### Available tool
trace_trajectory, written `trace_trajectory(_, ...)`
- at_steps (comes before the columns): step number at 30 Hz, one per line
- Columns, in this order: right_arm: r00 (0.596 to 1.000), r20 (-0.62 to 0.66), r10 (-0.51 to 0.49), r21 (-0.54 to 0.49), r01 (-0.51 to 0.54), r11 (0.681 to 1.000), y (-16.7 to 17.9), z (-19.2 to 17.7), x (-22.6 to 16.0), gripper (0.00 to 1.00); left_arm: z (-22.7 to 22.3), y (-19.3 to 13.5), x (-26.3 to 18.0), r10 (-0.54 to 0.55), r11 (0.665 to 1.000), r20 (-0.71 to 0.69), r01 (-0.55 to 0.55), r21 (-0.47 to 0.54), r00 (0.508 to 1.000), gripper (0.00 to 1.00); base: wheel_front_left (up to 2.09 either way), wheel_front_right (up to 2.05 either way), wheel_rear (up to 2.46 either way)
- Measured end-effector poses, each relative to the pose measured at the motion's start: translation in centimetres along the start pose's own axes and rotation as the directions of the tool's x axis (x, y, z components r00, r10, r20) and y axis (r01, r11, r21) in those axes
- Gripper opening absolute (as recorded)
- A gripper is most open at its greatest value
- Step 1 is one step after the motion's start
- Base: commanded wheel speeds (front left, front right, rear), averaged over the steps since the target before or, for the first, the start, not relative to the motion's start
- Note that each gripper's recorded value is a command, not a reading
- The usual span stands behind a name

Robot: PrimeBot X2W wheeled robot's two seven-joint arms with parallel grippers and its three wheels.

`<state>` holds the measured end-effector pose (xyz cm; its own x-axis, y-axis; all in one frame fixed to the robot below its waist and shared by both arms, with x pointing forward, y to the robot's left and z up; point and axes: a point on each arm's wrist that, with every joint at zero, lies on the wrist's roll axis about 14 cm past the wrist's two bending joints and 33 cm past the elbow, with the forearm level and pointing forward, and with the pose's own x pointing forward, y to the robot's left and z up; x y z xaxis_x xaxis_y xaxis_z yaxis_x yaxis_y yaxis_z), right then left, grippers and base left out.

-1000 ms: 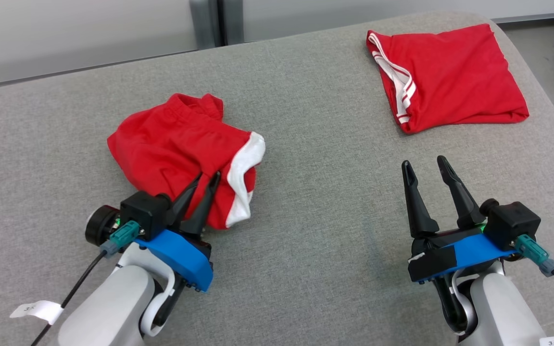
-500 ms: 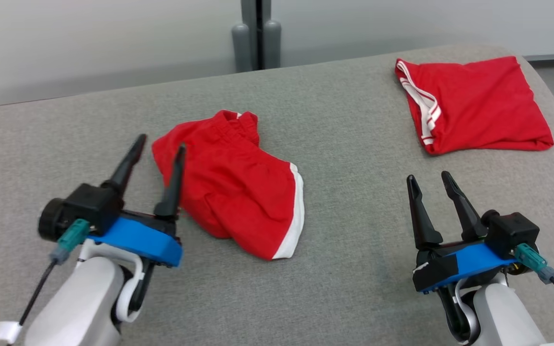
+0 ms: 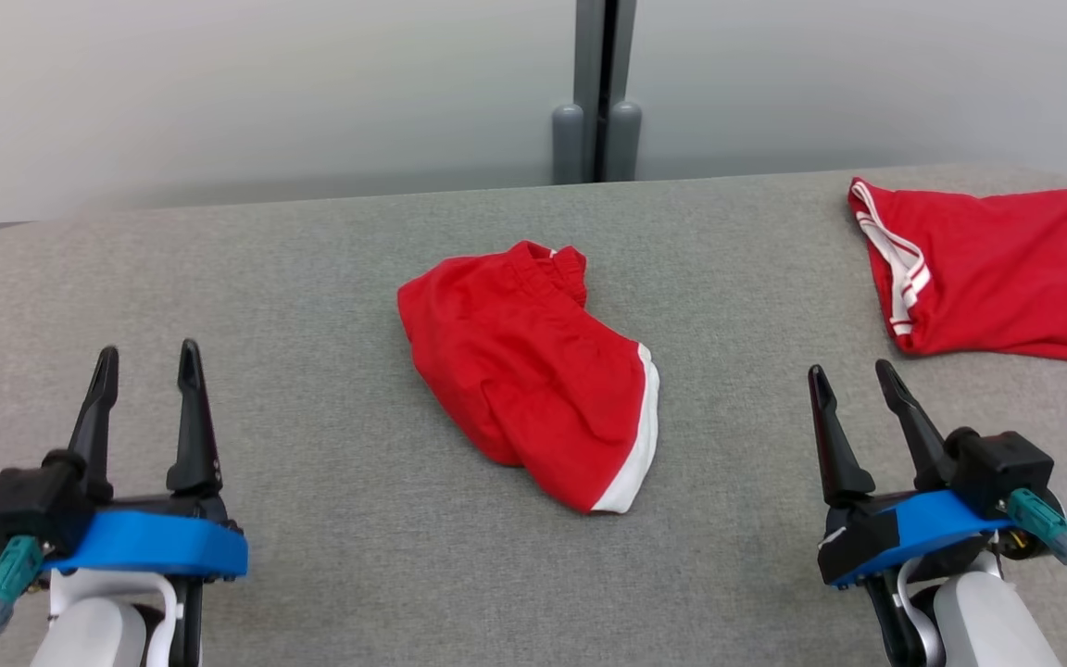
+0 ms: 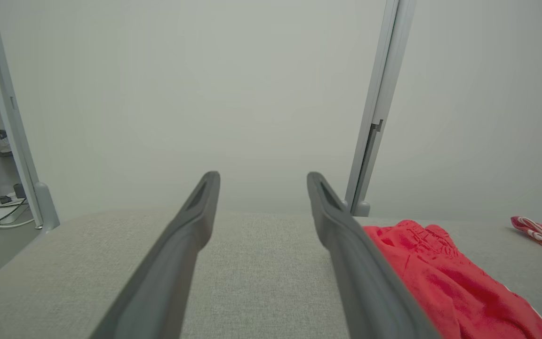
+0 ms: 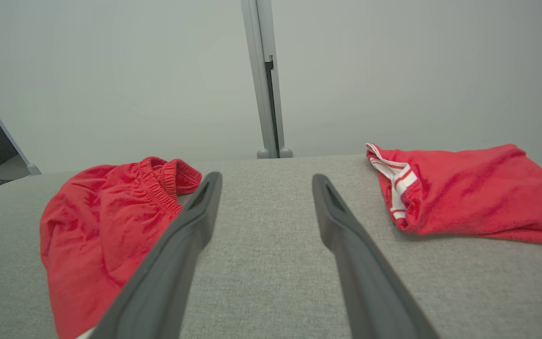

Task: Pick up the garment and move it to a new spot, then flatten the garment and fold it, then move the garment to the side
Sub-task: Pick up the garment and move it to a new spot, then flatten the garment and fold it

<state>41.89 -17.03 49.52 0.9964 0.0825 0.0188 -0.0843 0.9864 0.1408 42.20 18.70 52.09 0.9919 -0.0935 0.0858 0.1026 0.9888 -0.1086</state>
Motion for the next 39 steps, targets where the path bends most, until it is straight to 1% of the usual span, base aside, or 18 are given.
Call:
trace_trajectory(5,1.0,-0.005,0.01,-0.002,-0.01,1.0,0.5,0.1,-0.4,1.0,-0.3,1.9,-2.5,0.06,0.998,-0.012,-0.06,0.019,0.998,1.0,0.0,0.0,0.0)
trace_trajectory(13,1.0,-0.011,0.013,-0.006,-0.013,1.0,0.6,0.3,-1.3,1.0,-1.4,2.6,-5.0,0.091,0.996,-0.044,-0.09,0.029,0.995,1.0,0.0,0.0,0.0)
trace_trajectory(22,0.999,-0.034,0.002,-0.006,-0.002,1.0,0.3,-0.2,-2.2,1.0,-1.8,2.2,-5.6,0.092,0.996,-0.051,-0.091,0.026,0.994,1.0,0.0,0.0,0.0)
trace_trajectory(39,0.999,-0.041,0.0,-0.008,-0.001,1.0,0.3,-0.1,-2.3,1.0,-1.9,2.4,-5.7,0.095,0.995,-0.051,-0.094,0.03,0.994,1.0,0.0,0.0,0.0)
